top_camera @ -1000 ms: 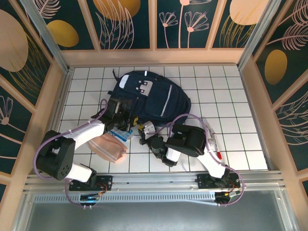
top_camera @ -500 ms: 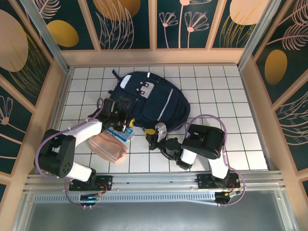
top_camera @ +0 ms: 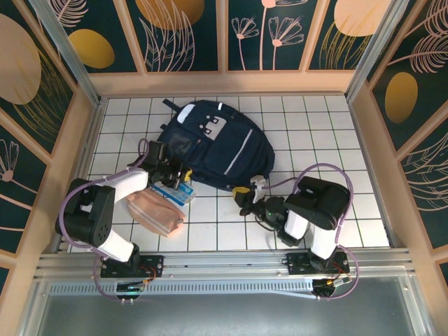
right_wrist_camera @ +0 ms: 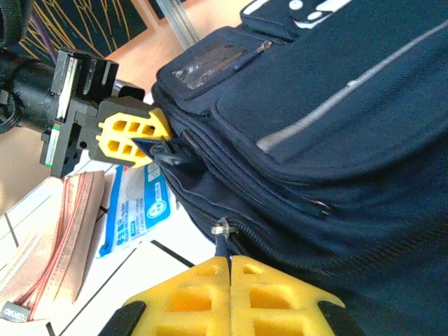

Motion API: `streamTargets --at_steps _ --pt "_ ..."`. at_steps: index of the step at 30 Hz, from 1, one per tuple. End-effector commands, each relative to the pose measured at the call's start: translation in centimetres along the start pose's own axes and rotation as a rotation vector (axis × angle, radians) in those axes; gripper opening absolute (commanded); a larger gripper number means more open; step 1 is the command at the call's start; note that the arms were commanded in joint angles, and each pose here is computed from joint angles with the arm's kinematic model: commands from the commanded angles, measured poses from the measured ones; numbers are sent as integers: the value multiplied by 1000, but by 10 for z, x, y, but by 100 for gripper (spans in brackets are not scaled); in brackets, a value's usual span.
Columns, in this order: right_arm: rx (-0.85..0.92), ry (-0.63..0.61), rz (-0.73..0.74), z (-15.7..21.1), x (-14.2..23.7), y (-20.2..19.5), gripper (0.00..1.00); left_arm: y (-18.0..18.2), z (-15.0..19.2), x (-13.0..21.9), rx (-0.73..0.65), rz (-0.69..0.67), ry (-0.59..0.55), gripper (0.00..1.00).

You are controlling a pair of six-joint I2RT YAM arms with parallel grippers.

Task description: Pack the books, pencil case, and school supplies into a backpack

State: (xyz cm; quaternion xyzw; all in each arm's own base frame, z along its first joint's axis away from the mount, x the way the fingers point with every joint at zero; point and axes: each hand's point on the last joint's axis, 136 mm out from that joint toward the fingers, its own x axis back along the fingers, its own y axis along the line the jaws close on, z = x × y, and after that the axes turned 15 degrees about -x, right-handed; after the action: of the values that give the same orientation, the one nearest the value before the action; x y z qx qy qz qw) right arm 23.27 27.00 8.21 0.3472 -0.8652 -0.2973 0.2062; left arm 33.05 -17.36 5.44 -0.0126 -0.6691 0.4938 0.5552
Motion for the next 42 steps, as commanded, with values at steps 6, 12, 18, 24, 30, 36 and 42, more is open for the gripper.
streamTargets --at_steps 6,12,18,24,30,36,42 --pt "-91 -84 54 -22 21 -19 0 -5 -72 11 -76 -10 -182 0" --pt "-108 -84 75 -24 24 -27 0 -2 -109 1 -134 -17 -162 0" --pt "-101 -39 61 -19 13 -26 3 -19 -124 4 -268 -72 -137 20" --pt "12 122 104 -5 0 -25 24 -6 -87 40 -185 -39 -171 34" --pt "26 433 379 8 -32 -36 43 16 -29 51 -133 -49 -141 38" --pt "-135 545 651 -1 -38 -10 52 -3 0 41 -101 62 -113 45" --pt "-245 621 720 14 -57 44 50 -15 -5 25 -107 81 -88 45"
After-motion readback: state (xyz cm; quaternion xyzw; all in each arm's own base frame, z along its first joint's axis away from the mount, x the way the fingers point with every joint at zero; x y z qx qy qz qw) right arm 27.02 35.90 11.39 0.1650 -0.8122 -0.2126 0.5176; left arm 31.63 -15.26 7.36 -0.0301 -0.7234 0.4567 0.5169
